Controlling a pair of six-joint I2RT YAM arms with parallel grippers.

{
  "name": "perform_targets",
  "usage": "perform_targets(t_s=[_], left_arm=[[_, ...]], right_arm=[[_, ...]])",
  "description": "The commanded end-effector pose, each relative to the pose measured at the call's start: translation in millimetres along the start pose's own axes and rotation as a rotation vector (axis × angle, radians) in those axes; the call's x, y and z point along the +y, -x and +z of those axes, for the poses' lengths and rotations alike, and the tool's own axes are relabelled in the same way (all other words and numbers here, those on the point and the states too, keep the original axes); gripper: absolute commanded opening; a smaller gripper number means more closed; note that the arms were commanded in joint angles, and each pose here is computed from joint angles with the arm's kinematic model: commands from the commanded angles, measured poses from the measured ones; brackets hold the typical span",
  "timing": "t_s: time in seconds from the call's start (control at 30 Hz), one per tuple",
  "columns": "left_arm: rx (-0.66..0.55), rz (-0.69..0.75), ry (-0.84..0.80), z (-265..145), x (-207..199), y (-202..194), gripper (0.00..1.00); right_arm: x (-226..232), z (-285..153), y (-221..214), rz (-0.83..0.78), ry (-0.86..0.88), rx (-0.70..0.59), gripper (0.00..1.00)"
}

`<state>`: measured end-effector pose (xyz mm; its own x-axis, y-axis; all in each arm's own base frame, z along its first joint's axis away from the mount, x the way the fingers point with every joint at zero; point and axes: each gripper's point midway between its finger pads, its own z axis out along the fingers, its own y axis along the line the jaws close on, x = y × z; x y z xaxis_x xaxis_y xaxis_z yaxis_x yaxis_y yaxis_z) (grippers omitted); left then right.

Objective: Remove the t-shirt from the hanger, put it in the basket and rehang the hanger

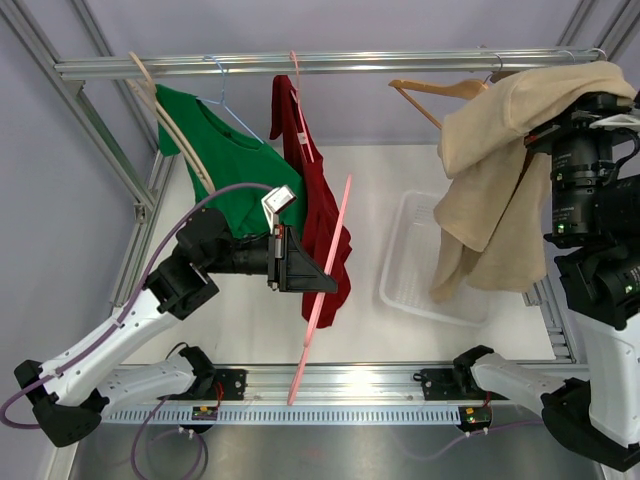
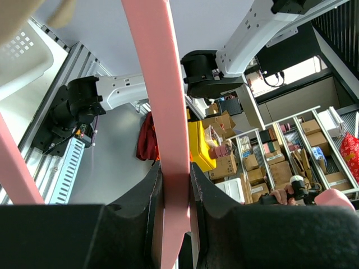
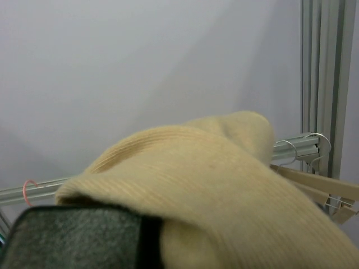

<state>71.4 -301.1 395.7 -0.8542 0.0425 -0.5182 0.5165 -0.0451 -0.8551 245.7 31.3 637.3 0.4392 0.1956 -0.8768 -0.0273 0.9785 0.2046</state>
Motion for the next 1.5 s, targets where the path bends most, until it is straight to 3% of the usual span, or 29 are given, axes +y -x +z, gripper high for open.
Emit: perform_targets(t_s=[0.0,0.33,0.37,0.43,0.47,0.63,0.73,0.83,0.93,0.97,1.07,1.1,1.13,1.33,1.47], left_arm=[[-0.014,0.046,-0.053,0,-14,4,0.00],[-0.023,0.037,-0.049,0,-13,5,0.00],[-0.028,0.038,-0.052,0,-14,6,0.00],[-0.036,0.032,-0.056,1,-14,8,0.00],[-0.048,0.034,-0.072,1,-18,11,0.00],[-0.089,-0.004,-0.088,9,-23,27,0.00],[-0.108,-0.010,-0.099,16,-27,39,0.00],[-0.138,0.021,-0.102,20,-35,53,0.00],[-0.147,0.026,-0.099,28,-36,66,0.00],[-0.148,0.027,-0.106,30,-37,68,0.00],[-0.150,0.004,-0.118,40,-34,78,0.00],[-0.163,0.006,-0.123,42,-36,85,0.00],[-0.163,-0.004,-0.113,48,-30,89,0.00],[-0.235,0.005,-0.116,62,-30,127,0.00],[-0.332,-0.002,-0.070,64,-8,160,0.00]], right_arm=[[3,11,-27,-0.083,0.002,0.051,0.00],[-12,-13,-116,-0.070,-0.045,0.166,0.00],[-15,-20,-153,-0.076,-0.053,0.219,0.00],[-24,-39,-174,0.011,-0.086,0.235,0.00],[-33,-54,-215,0.002,-0.117,0.309,0.00],[-62,-111,-315,0.105,-0.248,0.466,0.01],[-82,-144,-390,0.049,-0.365,0.638,0.02],[-92,-164,-426,0.035,-0.440,0.736,0.07],[-83,-163,-424,0.074,-0.431,0.769,0.20],[-79,-163,-422,0.089,-0.417,0.779,0.39],[-75,-160,-388,0.114,-0.395,0.768,0.66],[-74,-161,-379,0.121,-0.378,0.757,0.79],[-74,-161,-359,0.138,-0.348,0.716,0.85],[-62,-179,-291,0.189,-0.155,0.652,0.90],[14,-189,-250,0.350,0.295,0.622,0.90]])
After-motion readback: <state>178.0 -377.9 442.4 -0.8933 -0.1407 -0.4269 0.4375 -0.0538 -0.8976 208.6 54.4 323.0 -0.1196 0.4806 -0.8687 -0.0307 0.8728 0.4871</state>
